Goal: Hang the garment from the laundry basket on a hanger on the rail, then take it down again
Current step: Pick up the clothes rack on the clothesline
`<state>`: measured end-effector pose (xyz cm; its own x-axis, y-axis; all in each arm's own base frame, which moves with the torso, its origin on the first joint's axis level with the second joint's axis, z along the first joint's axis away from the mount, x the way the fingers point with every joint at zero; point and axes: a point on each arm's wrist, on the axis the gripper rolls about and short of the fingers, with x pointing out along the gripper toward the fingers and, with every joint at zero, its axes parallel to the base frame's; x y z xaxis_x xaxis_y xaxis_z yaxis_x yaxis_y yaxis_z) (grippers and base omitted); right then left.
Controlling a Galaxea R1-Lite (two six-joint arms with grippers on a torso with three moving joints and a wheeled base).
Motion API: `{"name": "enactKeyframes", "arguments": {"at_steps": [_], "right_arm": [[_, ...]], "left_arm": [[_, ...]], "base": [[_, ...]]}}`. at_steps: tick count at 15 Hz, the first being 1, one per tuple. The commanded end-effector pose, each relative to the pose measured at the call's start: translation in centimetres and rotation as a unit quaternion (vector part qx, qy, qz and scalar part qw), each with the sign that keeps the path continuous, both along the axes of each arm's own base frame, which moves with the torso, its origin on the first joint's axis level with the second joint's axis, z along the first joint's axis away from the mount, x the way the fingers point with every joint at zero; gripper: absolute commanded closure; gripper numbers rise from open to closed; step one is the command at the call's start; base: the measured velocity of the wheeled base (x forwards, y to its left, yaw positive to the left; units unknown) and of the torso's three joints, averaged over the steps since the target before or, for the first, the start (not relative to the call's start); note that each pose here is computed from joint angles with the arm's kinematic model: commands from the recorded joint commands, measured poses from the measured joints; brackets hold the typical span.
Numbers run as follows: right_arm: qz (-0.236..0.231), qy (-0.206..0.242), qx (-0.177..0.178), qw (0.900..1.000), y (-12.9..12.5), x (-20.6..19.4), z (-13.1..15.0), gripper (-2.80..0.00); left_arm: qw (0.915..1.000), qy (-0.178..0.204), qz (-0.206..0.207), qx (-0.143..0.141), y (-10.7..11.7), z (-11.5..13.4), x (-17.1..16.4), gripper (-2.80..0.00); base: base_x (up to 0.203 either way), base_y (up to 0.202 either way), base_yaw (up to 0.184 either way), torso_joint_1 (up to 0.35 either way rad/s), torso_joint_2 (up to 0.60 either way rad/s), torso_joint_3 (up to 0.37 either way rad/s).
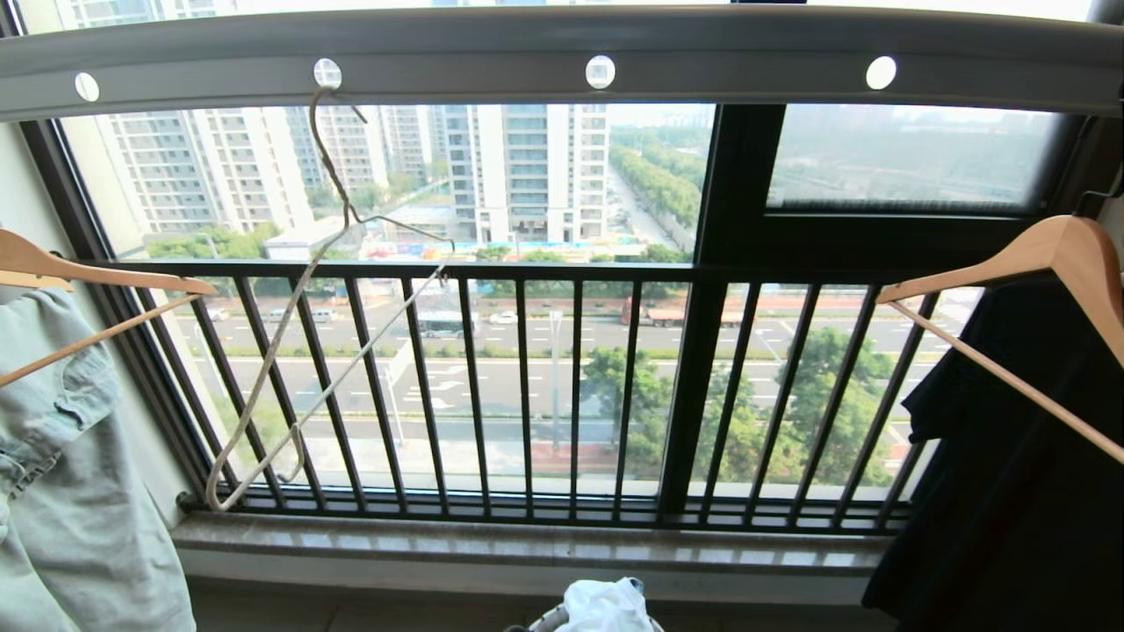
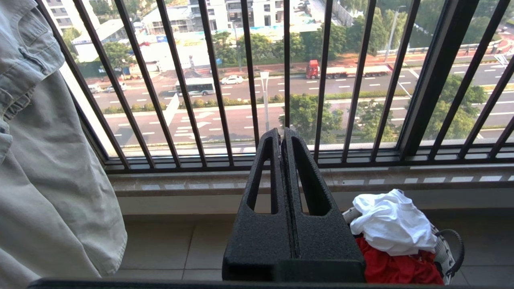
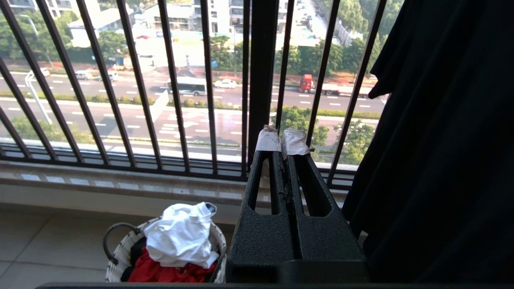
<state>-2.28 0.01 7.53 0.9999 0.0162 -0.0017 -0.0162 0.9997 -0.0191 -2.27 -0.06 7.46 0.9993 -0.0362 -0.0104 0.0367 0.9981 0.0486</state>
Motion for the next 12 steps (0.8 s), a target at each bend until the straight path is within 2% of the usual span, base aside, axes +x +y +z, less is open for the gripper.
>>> {"name": "enactKeyframes", "arguments": {"at_steps": [1,12], "right_arm": [[0.000,-0.001,0.000,1.000,0.00,-0.01,0.00,0.00],[0.000,-0.001,0.000,1.000,0.00,-0.01,0.00,0.00]], "left_arm": [[1.0000,0.000,0.000,0.000,0.00,0.00,0.00,0.00],[1.0000,0.000,0.000,-0.002,0.00,0.00,0.00,0.00]], "base": [[0.000,0.000,0.000,0.000,0.00,0.000],[0.000,0.000,0.000,0.000,0.00,0.000]]}}
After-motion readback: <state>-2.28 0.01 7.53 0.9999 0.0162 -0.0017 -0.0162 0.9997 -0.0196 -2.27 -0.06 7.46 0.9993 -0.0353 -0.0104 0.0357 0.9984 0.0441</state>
